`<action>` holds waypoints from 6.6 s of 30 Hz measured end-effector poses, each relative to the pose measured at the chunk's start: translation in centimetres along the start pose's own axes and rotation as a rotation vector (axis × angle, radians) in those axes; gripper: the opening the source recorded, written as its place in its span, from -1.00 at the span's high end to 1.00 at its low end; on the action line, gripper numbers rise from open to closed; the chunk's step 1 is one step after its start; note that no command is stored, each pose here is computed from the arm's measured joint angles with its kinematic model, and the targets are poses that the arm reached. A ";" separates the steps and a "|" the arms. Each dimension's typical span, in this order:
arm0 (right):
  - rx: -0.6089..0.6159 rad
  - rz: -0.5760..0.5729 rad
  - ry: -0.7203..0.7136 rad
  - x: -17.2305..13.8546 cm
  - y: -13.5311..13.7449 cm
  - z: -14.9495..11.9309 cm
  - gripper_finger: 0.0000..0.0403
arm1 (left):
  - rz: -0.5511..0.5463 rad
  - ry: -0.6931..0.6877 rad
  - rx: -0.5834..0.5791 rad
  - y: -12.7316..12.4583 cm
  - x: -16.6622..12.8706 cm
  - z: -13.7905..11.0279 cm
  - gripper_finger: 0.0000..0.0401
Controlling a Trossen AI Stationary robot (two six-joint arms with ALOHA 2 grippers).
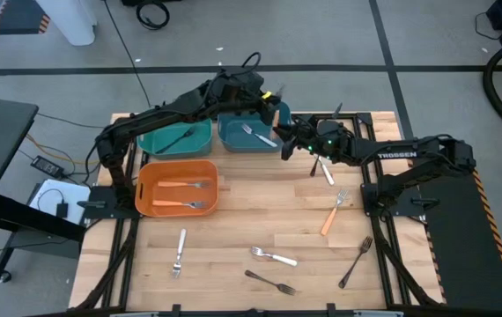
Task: Sort silverware by color (type)
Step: Put the orange fork into the orange bin, then put the white fork into the blue bin
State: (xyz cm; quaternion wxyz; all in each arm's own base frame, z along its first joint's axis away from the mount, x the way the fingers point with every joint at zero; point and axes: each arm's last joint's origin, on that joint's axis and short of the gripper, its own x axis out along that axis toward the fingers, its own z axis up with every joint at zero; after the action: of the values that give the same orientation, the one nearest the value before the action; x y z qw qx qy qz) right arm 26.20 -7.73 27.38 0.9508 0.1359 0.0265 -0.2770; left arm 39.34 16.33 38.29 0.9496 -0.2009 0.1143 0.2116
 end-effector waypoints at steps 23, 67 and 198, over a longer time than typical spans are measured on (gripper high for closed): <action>-0.035 0.037 -0.068 -0.7 0.1 1.3 0.88 | 0.049 0.193 0.278 -0.3 -6.8 0.8 0.96; -0.088 -0.053 -0.041 -0.2 -2.0 1.4 0.86 | -0.027 1.304 0.314 1.3 -15.9 -20.1 0.88; -0.385 0.231 1.108 -6.5 20.3 -23.0 0.76 | -0.268 0.828 0.406 -12.3 -23.0 -9.8 0.54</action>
State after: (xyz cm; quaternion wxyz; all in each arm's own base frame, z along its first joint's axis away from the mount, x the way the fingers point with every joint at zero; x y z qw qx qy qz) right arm 32.13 18.39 11.03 0.8269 0.0876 0.5533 -0.0501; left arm 23.23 -6.26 40.61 0.8633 -0.0917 0.4948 -0.0369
